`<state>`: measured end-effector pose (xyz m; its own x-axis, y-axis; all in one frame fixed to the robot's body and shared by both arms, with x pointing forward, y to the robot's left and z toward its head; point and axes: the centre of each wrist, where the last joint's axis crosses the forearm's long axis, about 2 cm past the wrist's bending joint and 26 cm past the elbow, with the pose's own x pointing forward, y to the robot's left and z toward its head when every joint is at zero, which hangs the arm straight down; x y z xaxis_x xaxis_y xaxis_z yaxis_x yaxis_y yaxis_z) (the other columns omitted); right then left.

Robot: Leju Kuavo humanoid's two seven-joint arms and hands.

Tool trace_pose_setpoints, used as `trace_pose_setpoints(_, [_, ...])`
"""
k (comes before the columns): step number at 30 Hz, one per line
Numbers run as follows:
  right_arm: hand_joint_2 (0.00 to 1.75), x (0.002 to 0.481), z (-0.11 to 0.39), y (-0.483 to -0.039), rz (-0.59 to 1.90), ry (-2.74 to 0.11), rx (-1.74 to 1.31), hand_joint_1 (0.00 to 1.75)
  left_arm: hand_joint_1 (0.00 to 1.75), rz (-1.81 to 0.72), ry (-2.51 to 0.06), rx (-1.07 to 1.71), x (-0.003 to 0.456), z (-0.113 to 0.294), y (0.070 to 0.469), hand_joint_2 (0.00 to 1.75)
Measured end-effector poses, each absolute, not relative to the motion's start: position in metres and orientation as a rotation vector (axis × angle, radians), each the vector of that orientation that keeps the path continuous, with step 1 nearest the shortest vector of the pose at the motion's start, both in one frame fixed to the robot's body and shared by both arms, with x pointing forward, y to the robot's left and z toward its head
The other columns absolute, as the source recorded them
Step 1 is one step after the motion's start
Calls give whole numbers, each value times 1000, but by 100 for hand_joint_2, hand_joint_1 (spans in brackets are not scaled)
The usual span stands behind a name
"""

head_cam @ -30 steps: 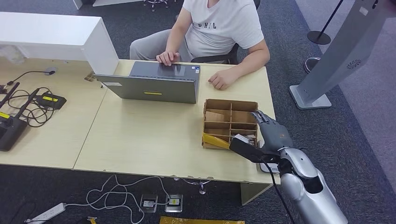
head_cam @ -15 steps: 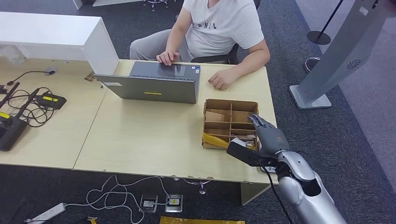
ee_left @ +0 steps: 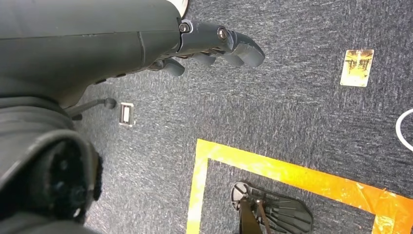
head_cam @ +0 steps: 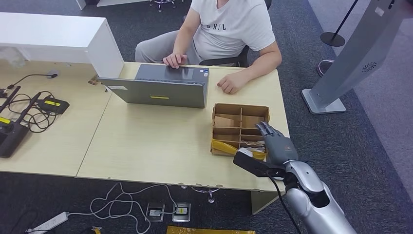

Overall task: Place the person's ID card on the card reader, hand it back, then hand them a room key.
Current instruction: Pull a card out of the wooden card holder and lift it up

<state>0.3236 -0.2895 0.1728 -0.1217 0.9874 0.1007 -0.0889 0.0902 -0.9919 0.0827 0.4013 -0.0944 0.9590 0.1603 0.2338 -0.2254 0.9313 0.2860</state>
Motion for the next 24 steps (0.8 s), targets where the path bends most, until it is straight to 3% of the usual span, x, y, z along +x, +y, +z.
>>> trace_pose_setpoints(24, [175,326,161,-286,1293,-1283,-1058,0,0,190,-208,316,82,-94,401,0])
